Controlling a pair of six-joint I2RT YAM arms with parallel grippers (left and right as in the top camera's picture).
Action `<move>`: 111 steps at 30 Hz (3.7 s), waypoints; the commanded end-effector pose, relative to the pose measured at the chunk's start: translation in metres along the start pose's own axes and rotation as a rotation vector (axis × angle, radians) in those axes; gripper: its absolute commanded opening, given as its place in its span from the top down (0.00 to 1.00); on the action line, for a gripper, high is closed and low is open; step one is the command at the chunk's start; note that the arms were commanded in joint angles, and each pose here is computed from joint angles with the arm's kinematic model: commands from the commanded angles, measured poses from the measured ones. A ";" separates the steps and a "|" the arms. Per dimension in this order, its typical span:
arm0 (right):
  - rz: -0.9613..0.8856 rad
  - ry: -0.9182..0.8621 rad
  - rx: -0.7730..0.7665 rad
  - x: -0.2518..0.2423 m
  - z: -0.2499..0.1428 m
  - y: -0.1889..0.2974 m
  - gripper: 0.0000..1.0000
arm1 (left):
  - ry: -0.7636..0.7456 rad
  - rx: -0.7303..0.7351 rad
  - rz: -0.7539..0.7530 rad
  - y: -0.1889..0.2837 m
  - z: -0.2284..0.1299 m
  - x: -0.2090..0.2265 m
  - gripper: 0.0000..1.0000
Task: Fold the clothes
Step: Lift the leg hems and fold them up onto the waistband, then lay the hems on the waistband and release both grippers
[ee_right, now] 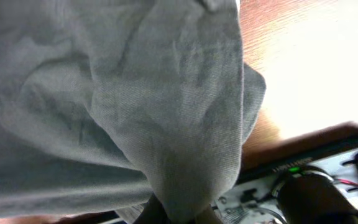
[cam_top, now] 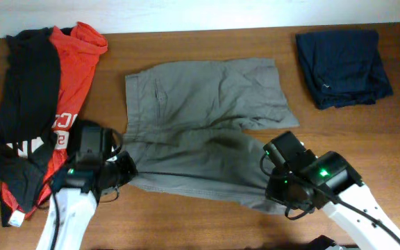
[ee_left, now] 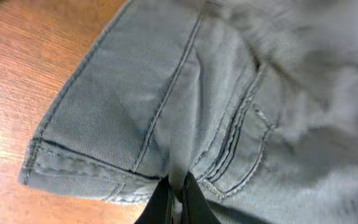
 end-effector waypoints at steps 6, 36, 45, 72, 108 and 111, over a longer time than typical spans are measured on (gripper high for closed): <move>-0.028 0.045 -0.185 -0.021 -0.005 0.050 0.96 | -0.033 -0.214 -0.082 0.063 -0.005 0.007 0.99; -0.175 0.032 -0.485 0.005 0.157 -0.011 0.96 | -0.106 -0.481 -0.167 -0.018 0.096 -0.071 0.99; -0.068 0.093 -0.518 0.017 0.209 -0.054 0.96 | -0.137 -0.570 -0.256 -0.041 0.112 -0.098 0.99; -0.019 0.104 -0.605 0.041 0.261 -0.134 0.05 | -0.152 -0.644 -0.306 -0.128 0.134 -0.110 0.01; 0.265 0.487 -0.361 0.085 0.213 -0.137 0.96 | -0.420 -0.239 -0.109 -0.112 0.115 -0.110 0.99; 0.255 0.484 -0.362 0.086 0.217 -0.149 0.96 | -0.419 -0.216 -0.095 -0.123 0.113 -0.107 0.99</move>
Point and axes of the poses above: each gripper's point midway between its finger pads, its own y axis back along the fingers, its own x axis along the line the jaws close on, z = x × y, the point moved 9 cm from there along y, back along the fingers, and after that the axes turned 12 degrees about y, right-handed, at the moved point
